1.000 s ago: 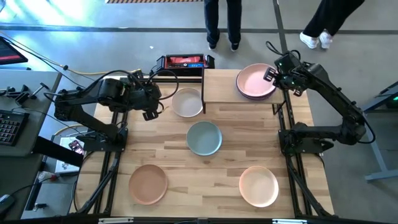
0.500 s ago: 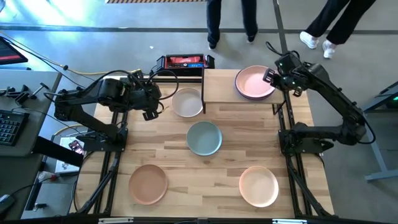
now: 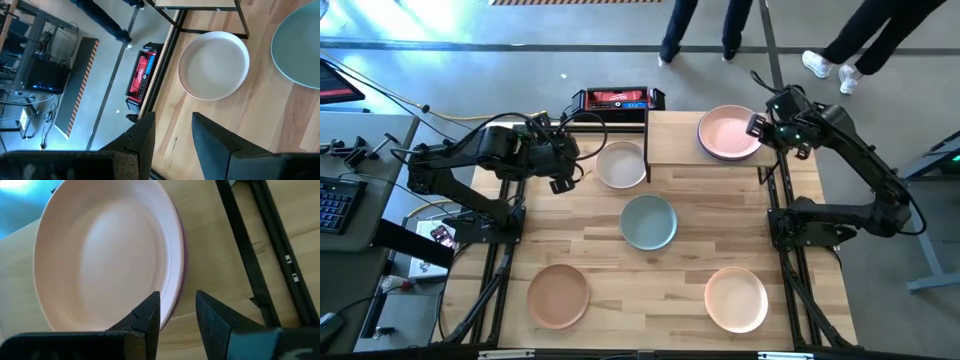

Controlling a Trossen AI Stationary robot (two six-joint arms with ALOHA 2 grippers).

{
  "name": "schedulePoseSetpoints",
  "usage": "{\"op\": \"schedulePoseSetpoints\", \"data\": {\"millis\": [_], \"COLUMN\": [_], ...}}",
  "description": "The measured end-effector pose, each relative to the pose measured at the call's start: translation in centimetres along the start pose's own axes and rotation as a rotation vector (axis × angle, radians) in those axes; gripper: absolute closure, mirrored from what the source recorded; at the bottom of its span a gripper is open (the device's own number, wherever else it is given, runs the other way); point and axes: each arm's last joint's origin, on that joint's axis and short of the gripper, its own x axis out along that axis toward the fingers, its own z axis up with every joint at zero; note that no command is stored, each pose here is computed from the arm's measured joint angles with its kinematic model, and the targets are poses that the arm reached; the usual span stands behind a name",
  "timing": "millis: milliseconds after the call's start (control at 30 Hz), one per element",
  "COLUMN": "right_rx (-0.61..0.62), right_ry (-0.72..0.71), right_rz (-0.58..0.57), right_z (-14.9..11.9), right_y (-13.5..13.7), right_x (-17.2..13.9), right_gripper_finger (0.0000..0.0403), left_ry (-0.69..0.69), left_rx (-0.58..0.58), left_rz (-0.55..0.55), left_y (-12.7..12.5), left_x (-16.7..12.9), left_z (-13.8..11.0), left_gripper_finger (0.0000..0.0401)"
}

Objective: Place and stack plates onto a shelf
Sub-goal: Stack the pink plate on top of the purple plate on the shelf

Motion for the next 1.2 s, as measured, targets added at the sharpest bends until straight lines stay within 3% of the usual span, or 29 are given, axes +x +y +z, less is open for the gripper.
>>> {"op": "schedulePoseSetpoints", "data": {"millis": [733, 1200], "right_rx": [-0.073, -0.042], "right_ry": [0.068, 0.01], "right_rz": [-0.161, -0.243], "right_z": [0.4, 1.4], "right_y": [1.2, 0.3], "right_x": [2.8, 2.9], "right_gripper_finger": [0.03, 0.03], "left_ry": [-0.008, -0.008], "left_rx": [-0.008, -0.008], "left_rz": [-0.001, -0.001], "left_y": [0.0, 0.0], "left_x": [0.0, 0.0], "left_z": [0.1, 0.1], "left_gripper_finger": [0.0286, 0.0286]}}
